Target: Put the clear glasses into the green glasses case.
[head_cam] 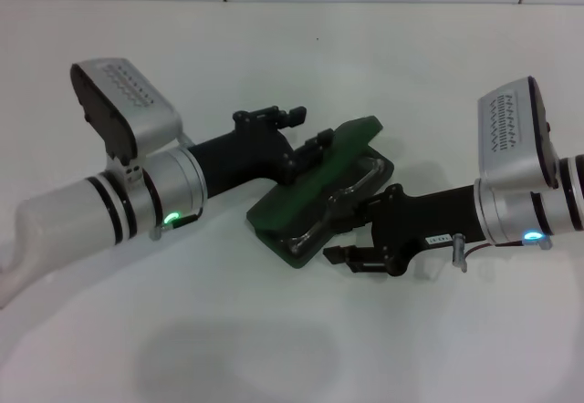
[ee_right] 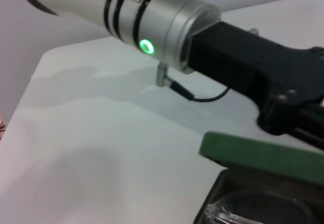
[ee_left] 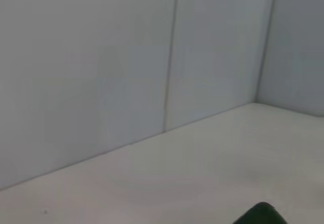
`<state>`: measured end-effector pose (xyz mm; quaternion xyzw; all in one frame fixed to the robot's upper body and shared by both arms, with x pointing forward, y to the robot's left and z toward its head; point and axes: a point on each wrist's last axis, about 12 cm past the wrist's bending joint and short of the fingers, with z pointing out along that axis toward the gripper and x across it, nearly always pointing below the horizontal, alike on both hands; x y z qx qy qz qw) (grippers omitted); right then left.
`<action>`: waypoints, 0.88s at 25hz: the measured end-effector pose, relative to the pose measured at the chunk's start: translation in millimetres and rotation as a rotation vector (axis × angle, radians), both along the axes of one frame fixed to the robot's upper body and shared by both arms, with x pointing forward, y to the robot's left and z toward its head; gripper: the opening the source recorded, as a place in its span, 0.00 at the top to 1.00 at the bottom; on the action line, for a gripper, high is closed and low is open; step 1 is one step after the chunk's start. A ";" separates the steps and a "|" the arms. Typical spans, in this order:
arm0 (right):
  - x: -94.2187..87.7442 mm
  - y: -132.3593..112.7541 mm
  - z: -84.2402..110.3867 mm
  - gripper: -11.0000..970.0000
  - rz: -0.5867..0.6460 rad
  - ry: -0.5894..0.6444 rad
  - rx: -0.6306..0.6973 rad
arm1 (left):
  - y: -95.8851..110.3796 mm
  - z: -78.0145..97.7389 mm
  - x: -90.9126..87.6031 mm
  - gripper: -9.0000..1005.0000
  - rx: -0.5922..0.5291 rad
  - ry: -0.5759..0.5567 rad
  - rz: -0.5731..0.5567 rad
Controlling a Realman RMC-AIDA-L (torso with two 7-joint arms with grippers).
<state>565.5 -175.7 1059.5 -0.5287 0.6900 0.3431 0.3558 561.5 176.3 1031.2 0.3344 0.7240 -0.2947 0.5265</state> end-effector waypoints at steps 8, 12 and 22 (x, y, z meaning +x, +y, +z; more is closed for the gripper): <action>0.0 1.5 -0.2 0.55 -0.009 0.000 0.009 | -4.5 -9.7 -15.6 0.45 0.027 0.020 -0.073; -0.9 3.7 -0.7 0.55 -0.005 -0.002 0.013 | -4.0 -12.5 -17.7 0.45 0.040 0.028 -0.076; -16.8 -1.5 4.4 0.53 0.061 0.011 0.081 | 19.6 13.0 -23.5 0.45 -0.242 -0.072 0.012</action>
